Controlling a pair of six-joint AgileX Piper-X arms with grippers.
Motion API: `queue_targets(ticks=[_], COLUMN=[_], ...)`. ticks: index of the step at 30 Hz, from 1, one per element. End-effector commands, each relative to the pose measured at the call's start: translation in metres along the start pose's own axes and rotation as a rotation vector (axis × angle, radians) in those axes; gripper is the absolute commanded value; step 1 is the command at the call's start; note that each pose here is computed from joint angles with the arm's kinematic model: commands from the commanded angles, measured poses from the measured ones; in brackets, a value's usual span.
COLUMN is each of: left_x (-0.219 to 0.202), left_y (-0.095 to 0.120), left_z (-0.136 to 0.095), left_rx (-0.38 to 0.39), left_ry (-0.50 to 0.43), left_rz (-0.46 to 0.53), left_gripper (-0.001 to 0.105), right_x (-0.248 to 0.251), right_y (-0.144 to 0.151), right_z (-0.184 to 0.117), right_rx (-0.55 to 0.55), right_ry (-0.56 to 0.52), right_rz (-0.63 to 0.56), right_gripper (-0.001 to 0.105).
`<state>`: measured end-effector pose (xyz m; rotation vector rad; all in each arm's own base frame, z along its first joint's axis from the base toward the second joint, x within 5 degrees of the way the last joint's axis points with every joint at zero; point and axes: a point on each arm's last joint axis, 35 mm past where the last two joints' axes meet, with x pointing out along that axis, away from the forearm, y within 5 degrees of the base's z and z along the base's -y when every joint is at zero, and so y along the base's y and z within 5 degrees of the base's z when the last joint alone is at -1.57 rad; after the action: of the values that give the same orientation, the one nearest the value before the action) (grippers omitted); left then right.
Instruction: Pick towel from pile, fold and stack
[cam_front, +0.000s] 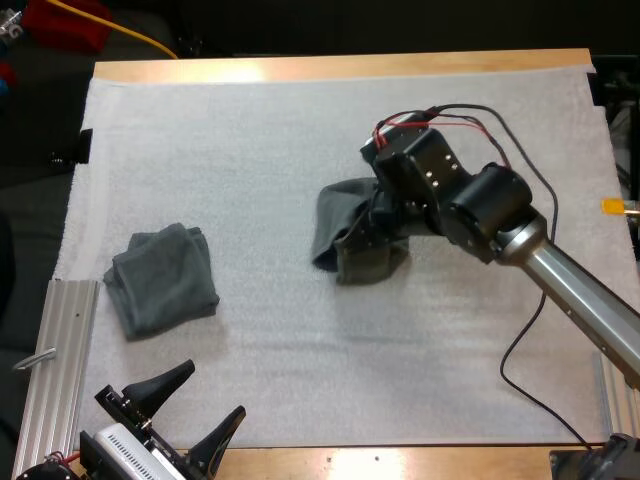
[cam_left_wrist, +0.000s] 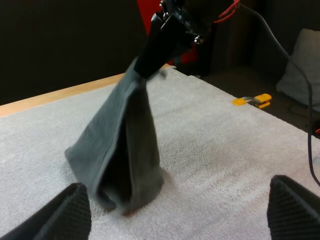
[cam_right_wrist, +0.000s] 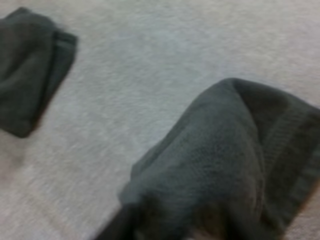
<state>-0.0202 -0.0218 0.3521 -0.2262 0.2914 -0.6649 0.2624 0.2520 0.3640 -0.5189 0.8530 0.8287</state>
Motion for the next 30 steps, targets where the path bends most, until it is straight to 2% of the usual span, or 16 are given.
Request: queue_targets(ticks=[1,2,4,8,13,17,20,28,30], left_x=[0.001,0.001,0.001,0.001,0.001,0.001,0.001,0.001,0.000], left_y=[0.000,0.000,0.000,0.000,0.000,0.000,0.001,0.001,0.002], left_z=[0.002,0.002,0.002,0.002,0.002,0.001,-0.002,-0.006,-0.011], left_rx=[-0.012,-0.012,-0.012,-0.012,-0.012,-0.022,-0.040,-0.065,-0.095], left_ry=[0.006,0.006,0.006,0.006,0.006,0.018,0.040,0.071,0.108], left_rz=[-0.013,-0.013,-0.013,-0.013,-0.013,-0.011,-0.008,-0.003,0.007], left_gripper=[0.070,0.070,0.070,0.070,0.070,0.070,0.070,0.070,0.070], right_x=[-0.007,-0.009,-0.015,-0.037,-0.066,-0.089,-0.104,-0.138,-0.144], right_y=[0.003,0.007,0.014,0.024,0.024,0.025,0.026,0.028,0.030], right_z=[0.001,0.002,0.003,-0.001,-0.017,-0.032,-0.039,-0.056,-0.064], right_rx=[-0.009,-0.021,-0.044,-0.066,-0.068,-0.062,-0.042,0.035,0.054], right_ry=[-0.013,-0.020,-0.032,-0.043,0.018,0.078,0.071,0.026,0.017], right_rz=[0.013,0.018,0.027,0.022,-0.054,-0.081,-0.083,-0.090,-0.092], right_gripper=[0.076,0.086,0.093,0.093,0.093,0.086,0.080,0.079,0.079])
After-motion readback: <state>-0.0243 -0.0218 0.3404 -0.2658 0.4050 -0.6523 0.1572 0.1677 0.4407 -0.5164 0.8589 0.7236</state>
